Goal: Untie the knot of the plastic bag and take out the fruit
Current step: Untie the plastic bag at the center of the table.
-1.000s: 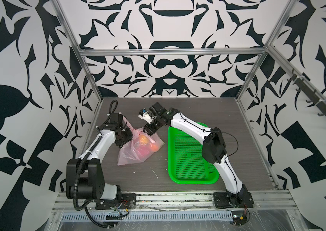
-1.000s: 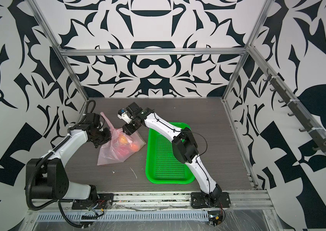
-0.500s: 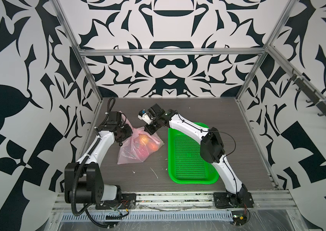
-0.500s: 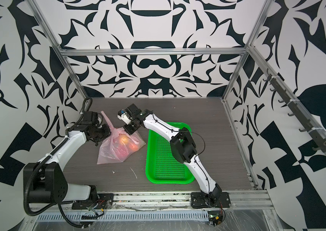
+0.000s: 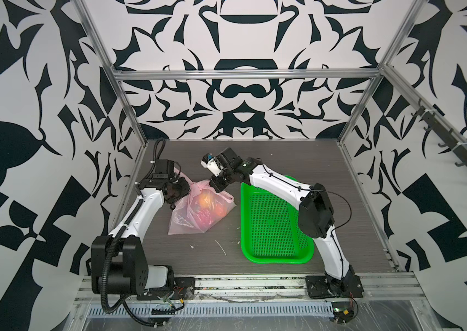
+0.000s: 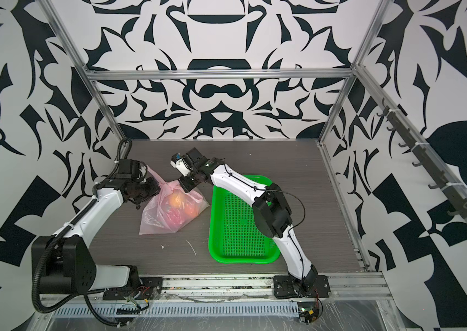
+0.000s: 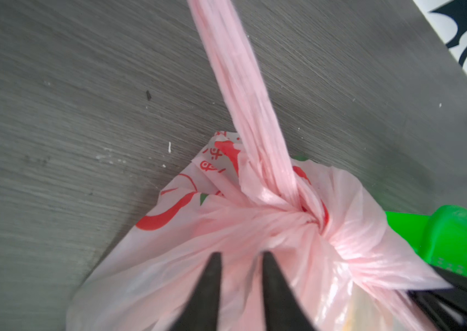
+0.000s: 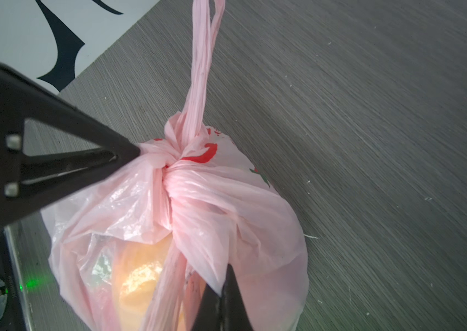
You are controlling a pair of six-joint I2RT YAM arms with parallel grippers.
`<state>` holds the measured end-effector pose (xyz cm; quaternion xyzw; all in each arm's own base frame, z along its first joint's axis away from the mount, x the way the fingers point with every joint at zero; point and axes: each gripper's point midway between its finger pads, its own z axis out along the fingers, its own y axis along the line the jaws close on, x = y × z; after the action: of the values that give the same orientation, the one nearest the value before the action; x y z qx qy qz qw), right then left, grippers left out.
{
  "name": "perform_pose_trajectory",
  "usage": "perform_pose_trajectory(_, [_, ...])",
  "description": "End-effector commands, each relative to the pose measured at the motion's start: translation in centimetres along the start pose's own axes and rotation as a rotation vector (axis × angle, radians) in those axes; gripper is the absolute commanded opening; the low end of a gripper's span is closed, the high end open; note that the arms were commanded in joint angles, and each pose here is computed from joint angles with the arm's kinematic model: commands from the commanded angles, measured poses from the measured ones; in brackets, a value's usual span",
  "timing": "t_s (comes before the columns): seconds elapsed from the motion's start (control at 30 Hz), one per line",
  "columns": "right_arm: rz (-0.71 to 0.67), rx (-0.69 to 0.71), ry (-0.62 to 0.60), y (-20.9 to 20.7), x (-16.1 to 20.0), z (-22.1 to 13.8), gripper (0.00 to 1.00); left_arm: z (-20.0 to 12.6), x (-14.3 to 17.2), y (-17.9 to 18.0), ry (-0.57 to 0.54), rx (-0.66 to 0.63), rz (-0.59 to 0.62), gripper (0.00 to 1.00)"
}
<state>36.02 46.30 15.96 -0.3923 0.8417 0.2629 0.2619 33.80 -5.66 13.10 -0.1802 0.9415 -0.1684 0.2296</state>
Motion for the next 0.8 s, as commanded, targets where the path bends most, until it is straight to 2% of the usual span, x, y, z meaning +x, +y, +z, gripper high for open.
perform_pose_trajectory(0.0, [0.002, -0.018, -0.071, 0.7, -2.1, -1.5, 0.0, -0.2, 0.5, -0.4, 0.046, 0.011, 0.051, 0.44])
perform_pose_trajectory(0.1, [0.004, -0.029, -0.071, 0.8, -2.2, -1.3, 0.0, 0.0, 0.7, -0.9, 0.071, 0.034, 0.082, 0.51])
perform_pose_trajectory(0.27, [0.001, -0.036, -0.077, 0.9, -2.4, -1.3, 0.0, 1.4, 1.0, -0.9, 0.119, 0.044, 0.093, 0.5])
perform_pose_trajectory(0.37, [0.0, -0.037, -0.079, 0.9, -2.5, -1.2, 0.0, 2.3, 1.0, -1.2, 0.136, 0.061, 0.094, 0.34])
perform_pose_trajectory(0.47, [0.001, -0.036, -0.084, 0.9, -2.8, -1.1, 0.0, 2.8, 0.7, -1.1, 0.134, 0.055, 0.085, 0.13])
perform_pose_trajectory(0.53, [0.005, -0.033, -0.089, 0.7, -2.9, -1.1, 0.0, 2.7, 0.3, -1.0, 0.116, 0.044, 0.08, 0.02])
perform_pose_trajectory(0.77, [0.037, -0.016, -0.117, 0.0, -3.4, -1.4, 0.0, 1.2, -0.8, 0.6, 0.011, -0.052, 0.053, 0.0])
